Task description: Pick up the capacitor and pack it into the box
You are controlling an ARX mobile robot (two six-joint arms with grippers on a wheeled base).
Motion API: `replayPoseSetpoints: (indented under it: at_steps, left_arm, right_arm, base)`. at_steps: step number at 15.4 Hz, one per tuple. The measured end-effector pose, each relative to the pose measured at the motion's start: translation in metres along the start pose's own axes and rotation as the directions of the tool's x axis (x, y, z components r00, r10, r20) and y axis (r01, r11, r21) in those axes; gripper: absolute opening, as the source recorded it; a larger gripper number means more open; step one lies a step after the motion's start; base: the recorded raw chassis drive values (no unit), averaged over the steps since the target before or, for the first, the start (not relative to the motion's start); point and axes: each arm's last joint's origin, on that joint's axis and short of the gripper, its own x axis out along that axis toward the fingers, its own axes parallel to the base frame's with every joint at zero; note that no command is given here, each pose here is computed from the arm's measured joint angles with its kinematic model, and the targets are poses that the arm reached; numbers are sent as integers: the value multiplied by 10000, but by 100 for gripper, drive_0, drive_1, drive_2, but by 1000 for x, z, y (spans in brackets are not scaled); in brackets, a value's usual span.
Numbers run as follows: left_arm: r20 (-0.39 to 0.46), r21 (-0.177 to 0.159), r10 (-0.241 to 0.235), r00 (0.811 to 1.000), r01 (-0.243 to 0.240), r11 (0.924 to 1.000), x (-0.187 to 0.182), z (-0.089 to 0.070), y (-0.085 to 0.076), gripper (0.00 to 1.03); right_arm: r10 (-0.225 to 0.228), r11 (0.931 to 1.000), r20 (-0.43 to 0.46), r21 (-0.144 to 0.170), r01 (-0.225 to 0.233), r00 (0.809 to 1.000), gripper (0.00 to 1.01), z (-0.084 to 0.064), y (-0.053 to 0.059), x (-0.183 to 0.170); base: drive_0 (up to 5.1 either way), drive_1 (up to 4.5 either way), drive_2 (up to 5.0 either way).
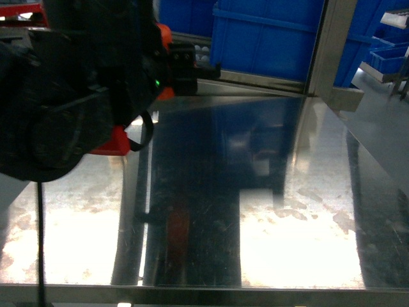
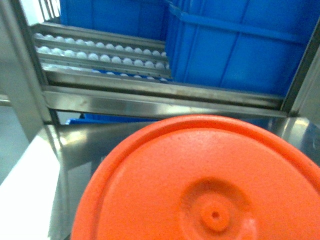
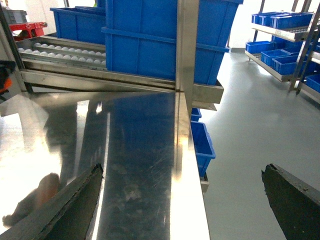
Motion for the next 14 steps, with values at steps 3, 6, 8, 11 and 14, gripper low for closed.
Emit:
replayPoseSetpoints:
  at_steps: [3,6,8,11,14]
  left_arm:
    - [269,41,370,9990,-371,9993,-21,14,8,43]
    - [1196,254,1245,9850,-1284,9914,-91,49,29,43]
    - [1415,196,1931,9709,-1977,9801,-146,63,46,43]
    - [1643,89,2284,9596,-2330,9724,-180,66,56,43]
    - [1517,212,2264,9621,-2322,9724,-179,64,56,43]
  right_arm:
    - [0,10000,0,0,0,10000,98,0,0,0]
    - [0,10000,0,0,0,10000,98,0,0,0]
    - [4,10000,0,-4,-4,10000,98,0,0,0]
    - [4,10000,8,-4,-4,10000,98,0,0,0]
    - [0,10000,0,0,0,10000,98,0,0,0]
  base:
    - [0,0,0]
    - [0,0,0]
    - [0,0,0]
    - [0,0,0]
    - [0,0,0]
